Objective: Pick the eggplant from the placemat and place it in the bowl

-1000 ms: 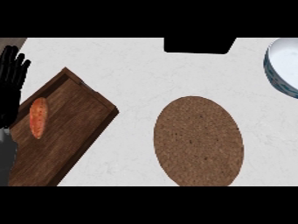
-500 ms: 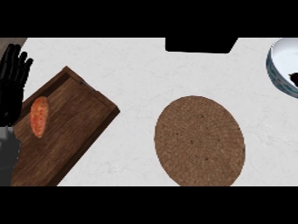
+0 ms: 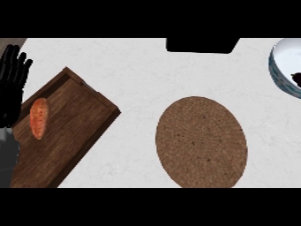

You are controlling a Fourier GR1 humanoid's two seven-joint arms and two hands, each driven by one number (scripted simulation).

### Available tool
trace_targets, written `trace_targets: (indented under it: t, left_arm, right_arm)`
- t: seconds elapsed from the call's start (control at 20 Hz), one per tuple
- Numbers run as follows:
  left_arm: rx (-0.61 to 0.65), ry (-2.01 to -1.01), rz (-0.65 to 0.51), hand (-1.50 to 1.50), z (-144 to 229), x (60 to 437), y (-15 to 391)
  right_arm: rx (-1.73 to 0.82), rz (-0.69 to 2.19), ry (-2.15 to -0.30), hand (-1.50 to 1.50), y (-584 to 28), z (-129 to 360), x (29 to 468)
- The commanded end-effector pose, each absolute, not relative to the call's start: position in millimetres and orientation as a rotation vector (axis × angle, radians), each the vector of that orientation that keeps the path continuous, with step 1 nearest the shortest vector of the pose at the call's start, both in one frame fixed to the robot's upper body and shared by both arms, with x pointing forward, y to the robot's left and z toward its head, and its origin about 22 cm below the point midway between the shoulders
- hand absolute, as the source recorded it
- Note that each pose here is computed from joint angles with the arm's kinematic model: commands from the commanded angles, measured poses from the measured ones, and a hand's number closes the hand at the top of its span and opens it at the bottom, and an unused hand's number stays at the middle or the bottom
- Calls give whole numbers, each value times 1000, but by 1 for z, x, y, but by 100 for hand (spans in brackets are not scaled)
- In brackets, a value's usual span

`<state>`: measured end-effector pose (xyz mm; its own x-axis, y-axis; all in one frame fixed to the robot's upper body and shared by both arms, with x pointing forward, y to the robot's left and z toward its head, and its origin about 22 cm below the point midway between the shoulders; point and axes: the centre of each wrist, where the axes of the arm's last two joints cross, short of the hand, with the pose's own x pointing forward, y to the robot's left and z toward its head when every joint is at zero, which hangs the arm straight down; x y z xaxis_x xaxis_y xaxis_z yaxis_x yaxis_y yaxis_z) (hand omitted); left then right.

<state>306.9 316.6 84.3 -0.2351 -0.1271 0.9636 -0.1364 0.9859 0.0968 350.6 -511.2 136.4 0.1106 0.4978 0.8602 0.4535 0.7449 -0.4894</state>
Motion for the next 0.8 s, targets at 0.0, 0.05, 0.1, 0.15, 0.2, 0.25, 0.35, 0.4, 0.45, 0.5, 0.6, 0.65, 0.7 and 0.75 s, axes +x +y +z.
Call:
trace_targets:
  t: [0.0,0.05,0.1,0.15,0.2,0.25,0.35,0.4,0.45,0.5,0.6,0.65,0.7,0.75]
  left_arm:
    - [187,-1811,20,0,82,303,316]
    - [204,-1820,8,0,84,300,311]
    - [209,-1819,13,0,101,308,309]
    - [188,-1820,3,0,94,309,304]
    - [210,-1806,12,0,85,293,329]
    - [183,-1809,1,0,90,302,319]
    - [215,-1826,19,0,81,305,305]
    - [197,-1828,13,0,87,299,326]
    - [211,-1825,17,0,96,302,321]
    - [196,-1814,10,0,85,300,315]
    - [204,-1814,36,0,81,302,315]
    - [205,-1809,31,0,83,297,320]
    - [219,-1822,20,0,86,294,333]
    - [215,-1801,20,0,91,299,329]
  right_arm:
    - [-871,-121,-1548,-150,-542,146,323]
    - [-874,-160,-1529,-150,-552,151,313]
    - [-874,-193,-1519,-150,-554,137,307]
    - [-840,-236,-1541,-150,-563,167,305]
    - [-855,-227,-1515,-150,-578,142,278]
    - [-862,-240,-1540,-150,-578,149,280]
    - [-829,-270,-1557,-150,-585,140,267]
    - [-819,-259,-1576,-150,-598,155,253]
    - [-826,-275,-1578,-150,-599,136,243]
    - [-837,-302,-1578,-150,-607,157,238]
    - [-796,-286,-1595,-150,-614,160,226]
    - [-793,-278,-1576,-150,-620,155,212]
    - [-799,-292,-1581,-150,-622,151,207]
    - [-790,-271,-1586,-150,-622,145,203]
